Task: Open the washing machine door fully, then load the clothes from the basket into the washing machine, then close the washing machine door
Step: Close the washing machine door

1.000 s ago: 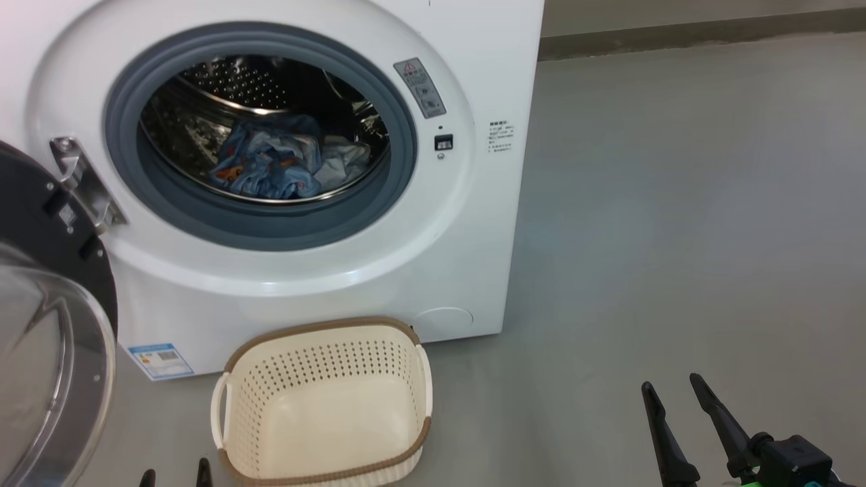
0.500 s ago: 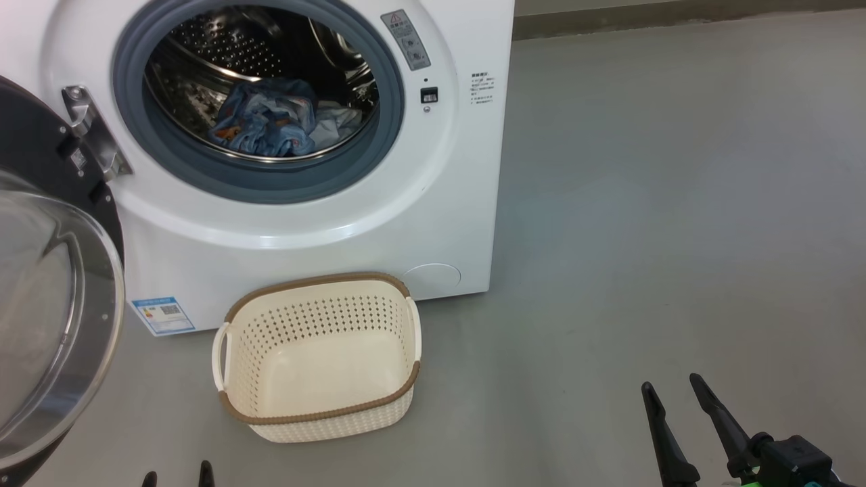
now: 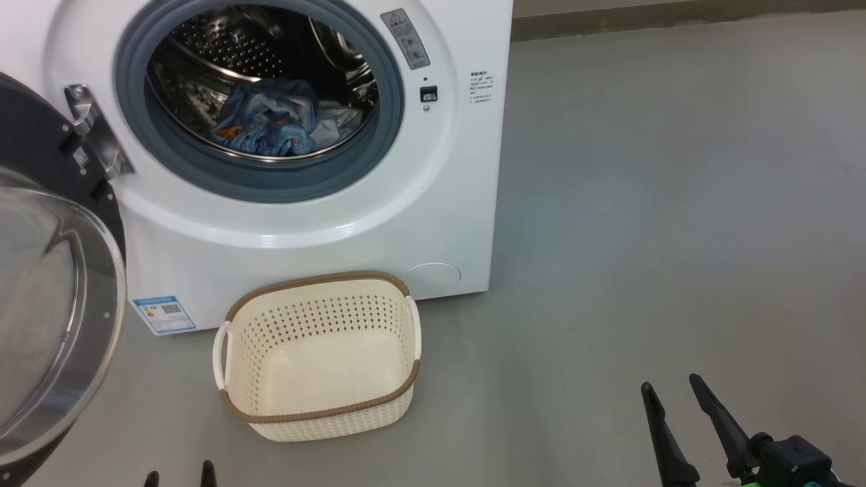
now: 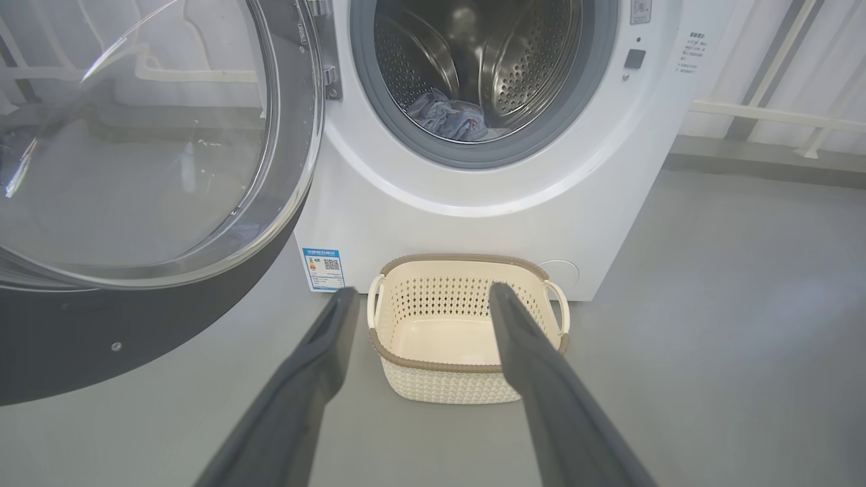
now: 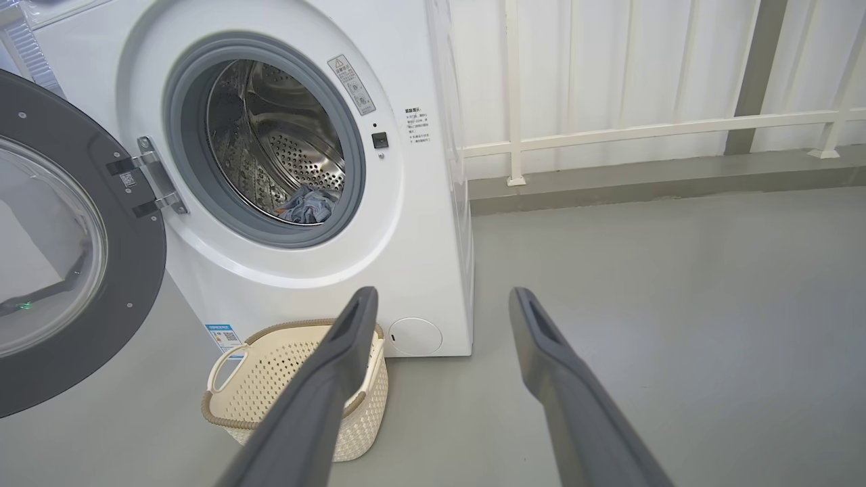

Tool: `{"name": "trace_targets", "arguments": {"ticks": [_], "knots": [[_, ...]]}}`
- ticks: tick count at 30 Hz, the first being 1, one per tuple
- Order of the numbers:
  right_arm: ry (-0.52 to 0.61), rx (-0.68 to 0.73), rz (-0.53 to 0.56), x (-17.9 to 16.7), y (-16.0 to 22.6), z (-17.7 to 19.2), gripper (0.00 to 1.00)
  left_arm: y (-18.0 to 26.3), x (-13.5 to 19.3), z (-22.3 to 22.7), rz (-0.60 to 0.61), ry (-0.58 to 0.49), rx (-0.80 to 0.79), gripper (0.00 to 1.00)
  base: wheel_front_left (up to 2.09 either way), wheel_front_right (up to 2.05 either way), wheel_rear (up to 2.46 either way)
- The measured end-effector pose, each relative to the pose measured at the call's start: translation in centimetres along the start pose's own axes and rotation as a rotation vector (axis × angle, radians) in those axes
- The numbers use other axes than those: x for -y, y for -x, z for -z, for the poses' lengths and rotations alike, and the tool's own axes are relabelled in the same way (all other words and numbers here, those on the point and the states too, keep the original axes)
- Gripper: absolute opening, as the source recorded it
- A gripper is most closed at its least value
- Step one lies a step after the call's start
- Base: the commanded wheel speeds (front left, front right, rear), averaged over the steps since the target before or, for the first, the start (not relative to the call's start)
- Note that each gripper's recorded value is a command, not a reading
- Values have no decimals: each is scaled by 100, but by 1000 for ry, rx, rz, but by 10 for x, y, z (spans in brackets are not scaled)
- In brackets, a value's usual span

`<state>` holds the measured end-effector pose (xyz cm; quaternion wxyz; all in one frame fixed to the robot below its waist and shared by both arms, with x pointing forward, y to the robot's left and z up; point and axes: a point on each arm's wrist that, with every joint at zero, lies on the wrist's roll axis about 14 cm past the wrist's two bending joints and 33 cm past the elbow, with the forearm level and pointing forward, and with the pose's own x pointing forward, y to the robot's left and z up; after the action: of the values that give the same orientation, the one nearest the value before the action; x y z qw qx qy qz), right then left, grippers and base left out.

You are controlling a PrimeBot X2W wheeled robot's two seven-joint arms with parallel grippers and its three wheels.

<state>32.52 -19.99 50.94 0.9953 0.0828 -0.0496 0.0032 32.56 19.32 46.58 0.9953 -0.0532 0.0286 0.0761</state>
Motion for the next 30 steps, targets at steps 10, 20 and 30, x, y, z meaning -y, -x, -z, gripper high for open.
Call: {"name": "trace_targets", "arguments": {"ticks": [10,20,30], "knots": [[0,2,-5,-1,-1,-1,100,1,-1,-1,-4,1,4,100,0,0,0],[-3,-4,-39,-11,-8,2,100,7,-11,-1,-35,5,6,100,0,0,0],[-7,-18,-128,-38,-23,7,100,22,-38,-4,-130,12,18,100,0,0,0]]}}
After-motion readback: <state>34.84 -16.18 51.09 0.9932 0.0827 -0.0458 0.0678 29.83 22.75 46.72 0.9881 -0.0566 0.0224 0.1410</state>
